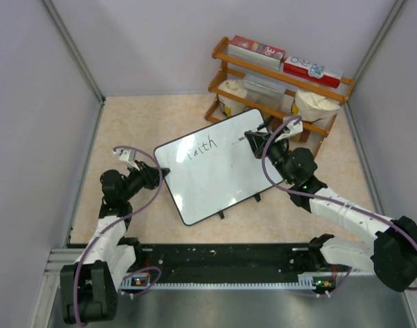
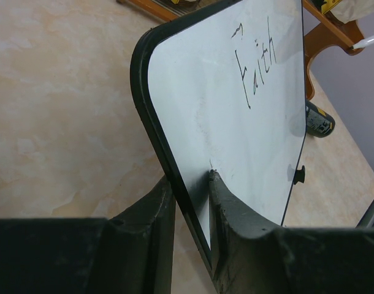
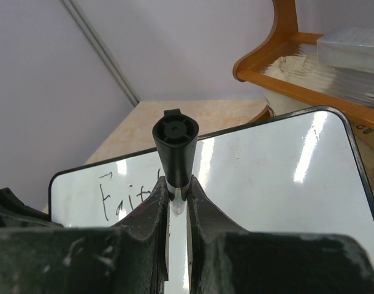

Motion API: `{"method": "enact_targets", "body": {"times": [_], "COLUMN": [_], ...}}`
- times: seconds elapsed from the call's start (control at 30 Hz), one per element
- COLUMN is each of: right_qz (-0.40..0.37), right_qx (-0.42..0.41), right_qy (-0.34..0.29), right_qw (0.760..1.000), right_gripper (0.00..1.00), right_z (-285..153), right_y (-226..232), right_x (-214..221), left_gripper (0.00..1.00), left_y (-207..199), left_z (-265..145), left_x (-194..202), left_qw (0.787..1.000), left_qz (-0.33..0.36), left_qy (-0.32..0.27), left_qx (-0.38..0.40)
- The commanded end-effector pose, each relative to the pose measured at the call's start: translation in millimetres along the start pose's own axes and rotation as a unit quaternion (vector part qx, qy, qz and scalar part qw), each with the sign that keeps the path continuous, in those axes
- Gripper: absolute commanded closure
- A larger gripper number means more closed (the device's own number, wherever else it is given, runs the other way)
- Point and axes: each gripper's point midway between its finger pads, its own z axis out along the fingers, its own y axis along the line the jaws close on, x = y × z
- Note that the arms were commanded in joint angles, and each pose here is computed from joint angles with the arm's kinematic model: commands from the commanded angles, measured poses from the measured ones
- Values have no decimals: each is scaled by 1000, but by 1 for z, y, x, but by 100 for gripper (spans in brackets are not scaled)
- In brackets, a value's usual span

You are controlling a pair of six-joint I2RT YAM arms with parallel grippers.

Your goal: Write a sentence on the whiteboard

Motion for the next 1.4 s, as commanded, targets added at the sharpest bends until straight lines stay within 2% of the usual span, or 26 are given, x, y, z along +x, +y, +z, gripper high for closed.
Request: {"method": "enact_targets", "body": {"times": [0.0,0.73,1.07,1.37], "right_qz": [4,-20,-31,-48], "right_qx": [-12,-4,-15,-10], "right_qy": [-11,2,1,16], "right_qw": [1000,1000,999,999], "right_gripper": [100,100,100,100], "right_z": [11,21,54,82], "right_y": [7,0,7,-1], "right_x": [-18,-18,-23,-7], "left_gripper": [100,100,100,100], "left_y": [11,10,9,9], "left_z": [0,0,0,1], "left_x": [-2,-2,-2,-2], "left_qw": [998,998,998,999], "left_qz": [54,52,53,52], "left_qy": [-12,-12,-12,-10], "left_qx": [-18,-14,-11,-10]}}
